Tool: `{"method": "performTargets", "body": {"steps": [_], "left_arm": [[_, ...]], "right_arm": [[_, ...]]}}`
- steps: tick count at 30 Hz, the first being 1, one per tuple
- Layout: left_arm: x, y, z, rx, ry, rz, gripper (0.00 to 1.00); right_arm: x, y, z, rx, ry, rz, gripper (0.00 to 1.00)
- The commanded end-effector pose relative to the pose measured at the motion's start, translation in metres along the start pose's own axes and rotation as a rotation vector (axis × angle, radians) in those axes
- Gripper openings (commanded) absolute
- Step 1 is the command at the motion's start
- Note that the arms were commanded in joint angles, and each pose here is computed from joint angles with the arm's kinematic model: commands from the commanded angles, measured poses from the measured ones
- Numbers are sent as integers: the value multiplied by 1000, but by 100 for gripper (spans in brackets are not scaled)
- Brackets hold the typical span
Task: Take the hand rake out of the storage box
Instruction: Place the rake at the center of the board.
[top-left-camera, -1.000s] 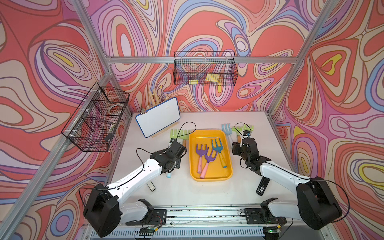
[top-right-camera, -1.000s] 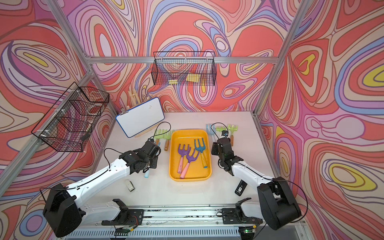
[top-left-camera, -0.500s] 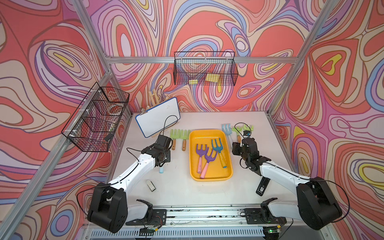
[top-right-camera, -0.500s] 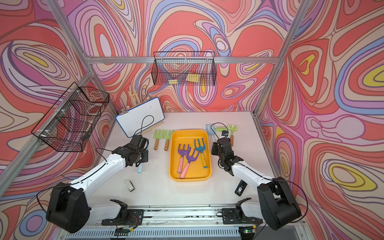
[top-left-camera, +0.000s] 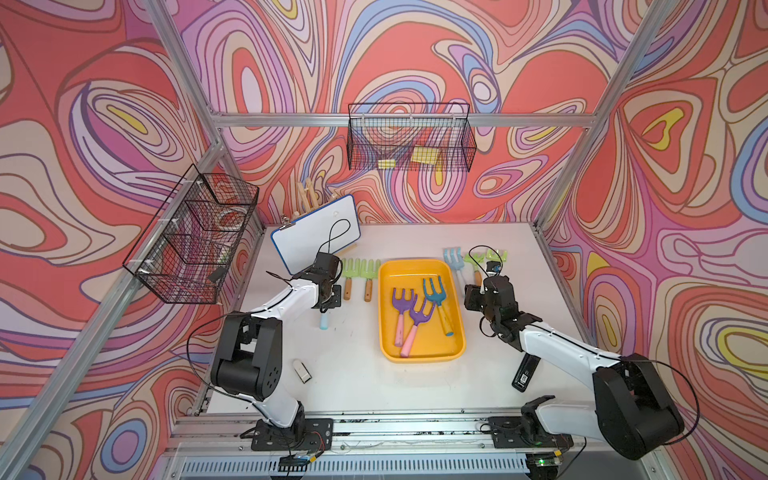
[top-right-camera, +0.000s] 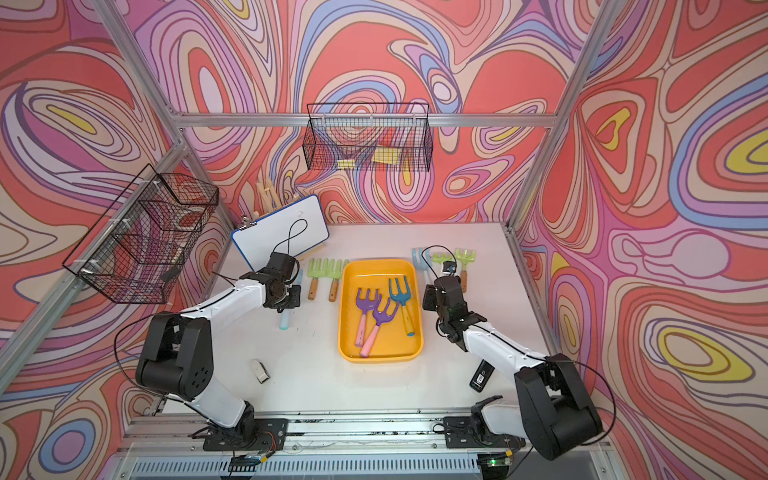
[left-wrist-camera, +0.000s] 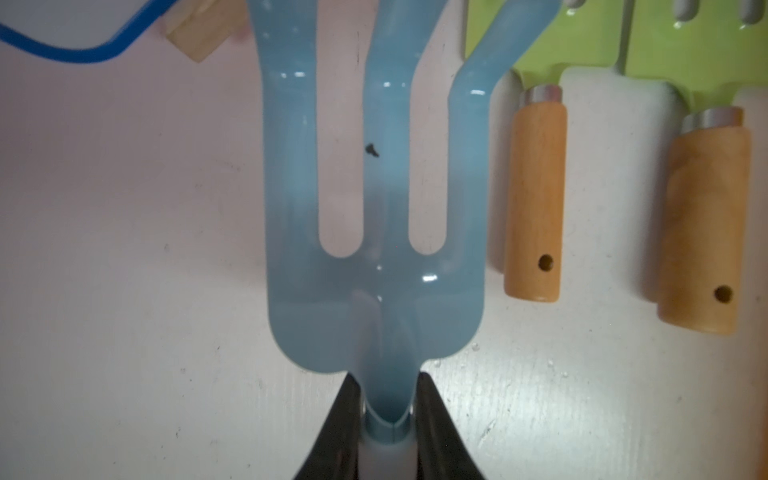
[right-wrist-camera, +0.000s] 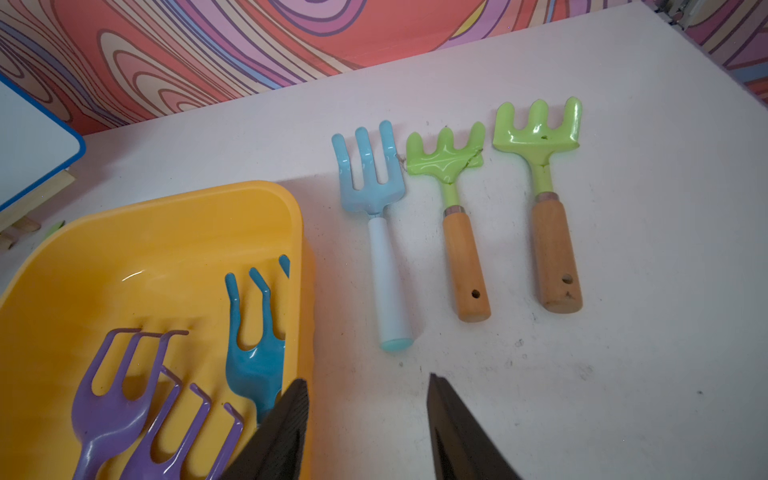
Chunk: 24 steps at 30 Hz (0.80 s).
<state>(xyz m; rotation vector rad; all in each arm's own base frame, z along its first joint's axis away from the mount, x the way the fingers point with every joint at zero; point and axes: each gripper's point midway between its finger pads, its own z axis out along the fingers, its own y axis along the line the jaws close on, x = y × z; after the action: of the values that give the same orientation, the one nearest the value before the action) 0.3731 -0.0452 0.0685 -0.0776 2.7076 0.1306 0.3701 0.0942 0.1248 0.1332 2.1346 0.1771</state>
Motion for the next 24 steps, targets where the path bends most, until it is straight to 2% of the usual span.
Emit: {"method": "performTargets", "body": {"steps": [1, 9, 24], "left_arm": [[-16, -1, 8, 18, -7, 14, 9], [-17, 11, 32, 41, 49, -36, 12], [-12, 10, 51, 32, 157, -16, 19]], "right_arm": [[-7, 4, 3, -6, -5, -6, 51], [-6, 5, 4, -7, 1, -12, 51], [-6, 6, 6, -9, 8, -16, 51]]}}
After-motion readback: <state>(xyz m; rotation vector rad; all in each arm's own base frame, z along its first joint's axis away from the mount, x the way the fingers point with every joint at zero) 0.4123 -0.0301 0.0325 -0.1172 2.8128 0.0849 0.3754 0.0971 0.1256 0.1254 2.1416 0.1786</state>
